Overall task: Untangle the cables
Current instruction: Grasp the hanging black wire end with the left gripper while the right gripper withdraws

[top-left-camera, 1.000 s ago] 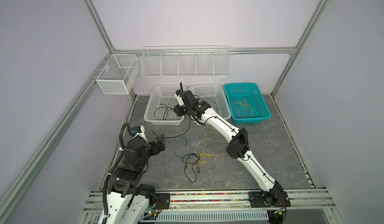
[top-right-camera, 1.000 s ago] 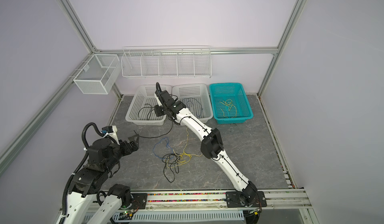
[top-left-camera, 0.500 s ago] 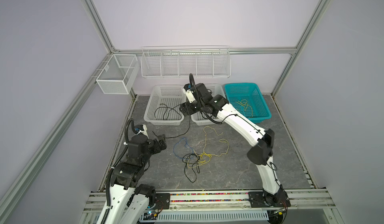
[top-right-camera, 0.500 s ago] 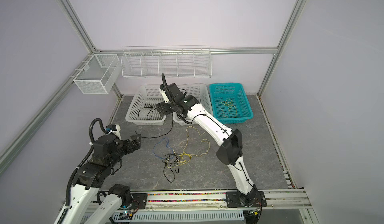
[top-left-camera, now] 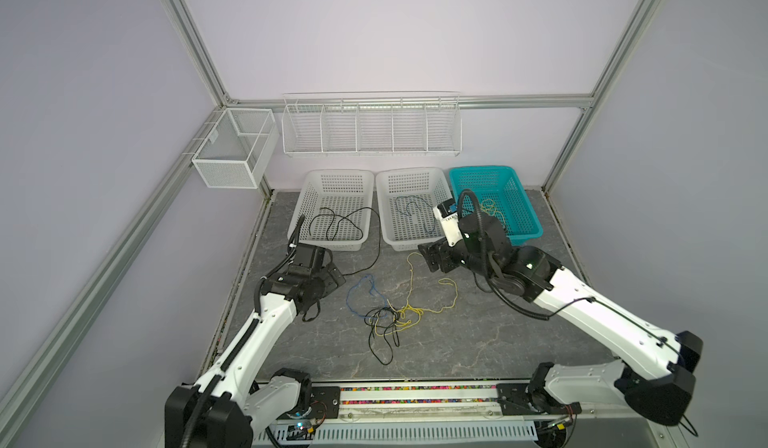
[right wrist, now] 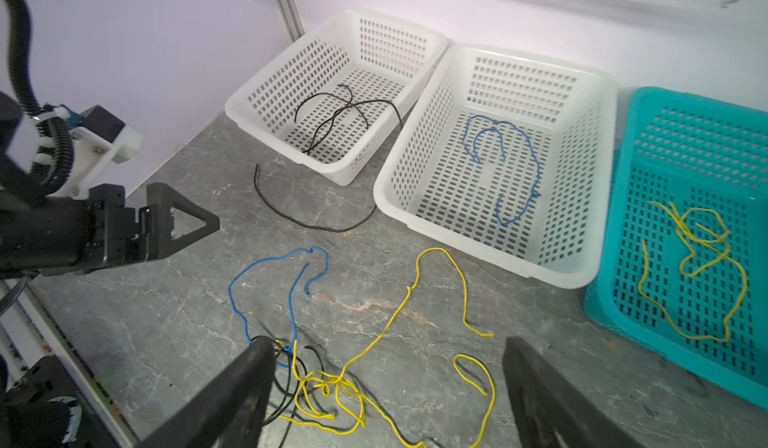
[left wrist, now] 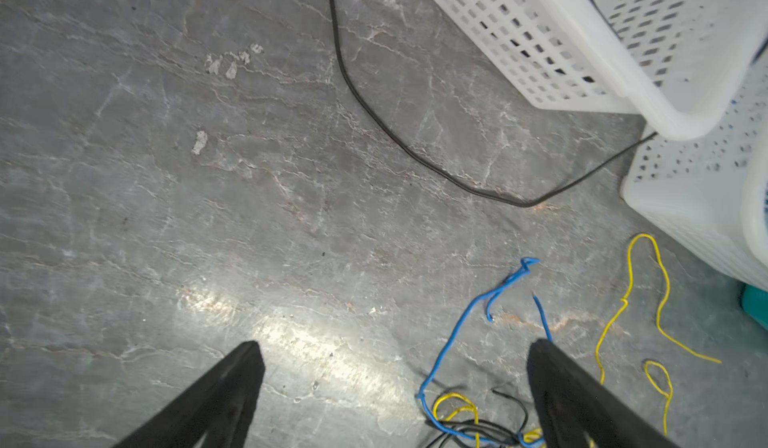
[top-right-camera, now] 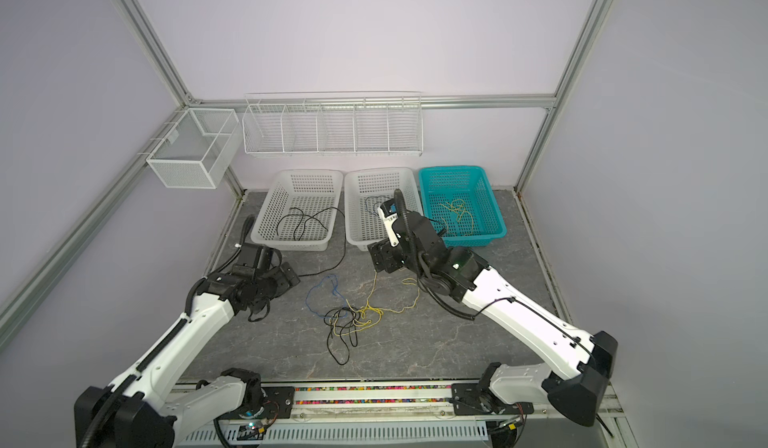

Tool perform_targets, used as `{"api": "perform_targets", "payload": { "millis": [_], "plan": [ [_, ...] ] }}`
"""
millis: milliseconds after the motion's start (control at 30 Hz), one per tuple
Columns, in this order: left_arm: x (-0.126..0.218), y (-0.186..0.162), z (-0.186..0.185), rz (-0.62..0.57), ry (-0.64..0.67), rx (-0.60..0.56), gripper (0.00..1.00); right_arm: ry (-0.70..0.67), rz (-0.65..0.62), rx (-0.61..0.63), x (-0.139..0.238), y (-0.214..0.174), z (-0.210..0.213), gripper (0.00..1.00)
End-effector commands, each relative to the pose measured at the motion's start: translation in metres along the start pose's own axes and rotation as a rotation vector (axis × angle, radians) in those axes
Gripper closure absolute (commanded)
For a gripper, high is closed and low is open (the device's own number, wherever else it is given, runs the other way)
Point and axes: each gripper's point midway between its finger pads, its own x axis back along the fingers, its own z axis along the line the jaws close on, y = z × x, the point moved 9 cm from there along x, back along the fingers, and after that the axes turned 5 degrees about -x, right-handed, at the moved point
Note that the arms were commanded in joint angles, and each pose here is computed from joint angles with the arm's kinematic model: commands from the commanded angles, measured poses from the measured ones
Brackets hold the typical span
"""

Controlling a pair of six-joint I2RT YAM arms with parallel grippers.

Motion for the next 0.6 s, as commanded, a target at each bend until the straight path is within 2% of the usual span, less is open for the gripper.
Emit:
{"api": "perform_targets", "payload": {
  "millis": [0, 167, 300, 367, 567],
  "plan": [
    [-0.004, 0.015, -0.009, -0.051, 0.028, 0.098, 0.01, -0.043, -0.097, -0.012, 0.02, -0.008, -0.013, 0.12],
    [-0.029, 0.027, -0.019, -0.011, 0.104, 0.162, 0.08, -0.047, -0.18, -0.009, 0.044, -0.033, -0.029, 0.12],
    [-0.052, 0.038, -0.027, 0.047, 0.17, 0.198, 0.15, 0.024, -0.243, -0.058, 0.057, -0.041, -0.03, 0.12],
    [-0.064, 0.041, -0.032, 0.071, 0.193, 0.201, 0.18, 0.041, -0.275, -0.07, 0.059, -0.044, -0.031, 0.12],
    [-0.085, 0.045, -0.034, 0.071, 0.216, 0.233, 0.33, 0.053, -0.251, -0.072, 0.04, -0.071, -0.034, 0.12]
  ]
}}
